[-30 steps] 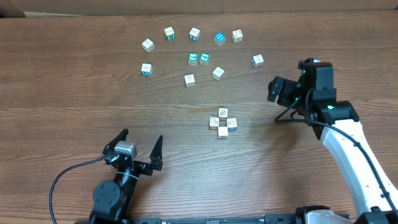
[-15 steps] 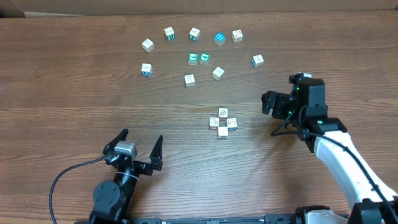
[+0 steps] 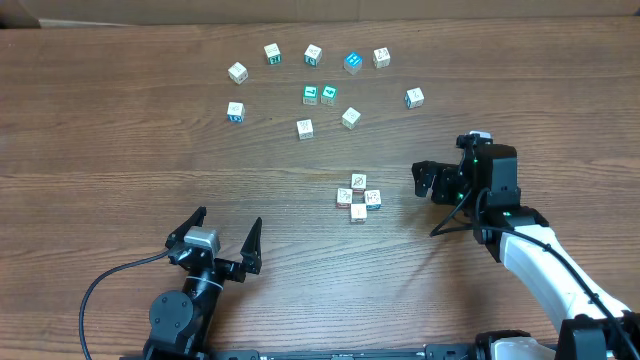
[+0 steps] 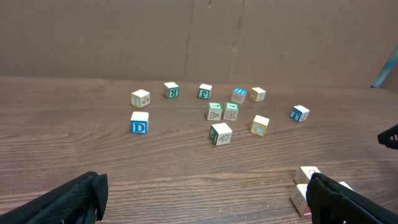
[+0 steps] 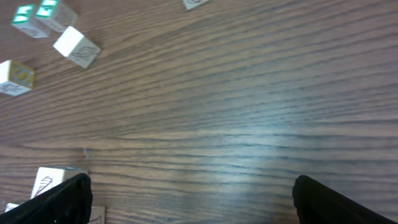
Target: Form a circle
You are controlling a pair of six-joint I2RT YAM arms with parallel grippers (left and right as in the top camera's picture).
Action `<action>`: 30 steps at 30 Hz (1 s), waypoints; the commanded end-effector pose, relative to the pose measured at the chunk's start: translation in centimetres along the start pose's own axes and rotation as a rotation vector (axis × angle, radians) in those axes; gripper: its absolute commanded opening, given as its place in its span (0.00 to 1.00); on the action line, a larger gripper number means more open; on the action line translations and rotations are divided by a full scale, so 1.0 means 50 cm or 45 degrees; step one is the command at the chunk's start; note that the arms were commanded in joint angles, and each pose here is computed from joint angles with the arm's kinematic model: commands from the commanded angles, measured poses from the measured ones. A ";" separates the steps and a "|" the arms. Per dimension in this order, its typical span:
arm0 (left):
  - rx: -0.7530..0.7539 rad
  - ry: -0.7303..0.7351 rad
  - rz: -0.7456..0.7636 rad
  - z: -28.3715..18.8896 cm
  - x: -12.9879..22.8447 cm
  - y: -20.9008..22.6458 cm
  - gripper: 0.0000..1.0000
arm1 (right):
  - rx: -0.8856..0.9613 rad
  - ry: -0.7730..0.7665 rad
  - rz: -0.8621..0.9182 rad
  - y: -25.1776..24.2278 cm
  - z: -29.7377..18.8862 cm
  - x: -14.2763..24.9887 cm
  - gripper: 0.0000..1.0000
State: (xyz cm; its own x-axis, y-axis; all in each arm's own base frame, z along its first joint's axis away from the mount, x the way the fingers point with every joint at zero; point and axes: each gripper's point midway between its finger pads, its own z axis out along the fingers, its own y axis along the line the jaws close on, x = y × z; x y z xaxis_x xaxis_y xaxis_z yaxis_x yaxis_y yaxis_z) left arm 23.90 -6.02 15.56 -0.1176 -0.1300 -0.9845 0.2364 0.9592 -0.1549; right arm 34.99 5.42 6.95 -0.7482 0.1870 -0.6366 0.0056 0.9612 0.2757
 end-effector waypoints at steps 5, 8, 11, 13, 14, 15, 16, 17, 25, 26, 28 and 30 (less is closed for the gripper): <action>0.013 -0.007 -0.009 -0.001 -0.001 -0.002 1.00 | -0.049 -0.006 -0.027 0.012 -0.005 0.012 1.00; 0.013 -0.007 -0.009 -0.001 -0.001 -0.002 1.00 | -0.063 -0.011 -0.046 0.016 -0.005 0.010 1.00; 0.013 -0.007 -0.009 -0.001 -0.001 -0.002 0.99 | -0.075 -0.011 -0.052 0.019 -0.005 0.010 1.00; 0.013 -0.007 -0.009 -0.001 -0.001 -0.002 0.99 | -0.074 -0.011 -0.052 0.018 -0.005 0.010 1.00; 0.013 -0.007 -0.009 -0.001 -0.001 -0.002 0.99 | -0.074 -0.010 -0.052 0.018 -0.005 0.011 1.00; 0.013 -0.007 -0.009 -0.001 -0.001 -0.002 0.99 | -0.076 -0.014 -0.052 0.018 -0.004 0.012 1.00; 0.013 -0.007 -0.009 -0.001 -0.001 -0.002 1.00 | -0.084 -0.022 -0.054 0.019 -0.003 0.013 1.00; 0.013 -0.007 -0.009 -0.001 -0.001 -0.002 1.00 | -0.096 -0.034 -0.057 0.021 -0.002 0.015 1.00; 0.013 -0.007 -0.009 -0.001 -0.001 -0.002 0.99 | -0.157 -0.113 -0.076 0.024 0.006 0.043 1.00; 0.013 -0.007 -0.009 -0.001 -0.001 -0.002 0.99 | -0.157 -0.115 -0.076 0.023 0.007 0.045 1.00; 0.013 -0.007 -0.009 -0.001 -0.001 -0.002 1.00 | -0.157 -0.116 -0.076 0.022 0.007 0.047 1.00; 0.013 -0.007 -0.009 -0.001 -0.001 -0.002 1.00 | -0.157 -0.116 -0.077 0.022 0.007 0.047 1.00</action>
State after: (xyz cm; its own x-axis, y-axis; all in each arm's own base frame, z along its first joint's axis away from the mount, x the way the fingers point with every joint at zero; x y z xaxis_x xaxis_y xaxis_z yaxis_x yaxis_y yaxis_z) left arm 23.90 -6.02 15.56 -0.1177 -0.1300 -0.9845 0.2367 0.9591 -0.1550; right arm 33.34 6.74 4.75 -0.7025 0.1606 -0.6934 -0.0977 0.9433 0.3174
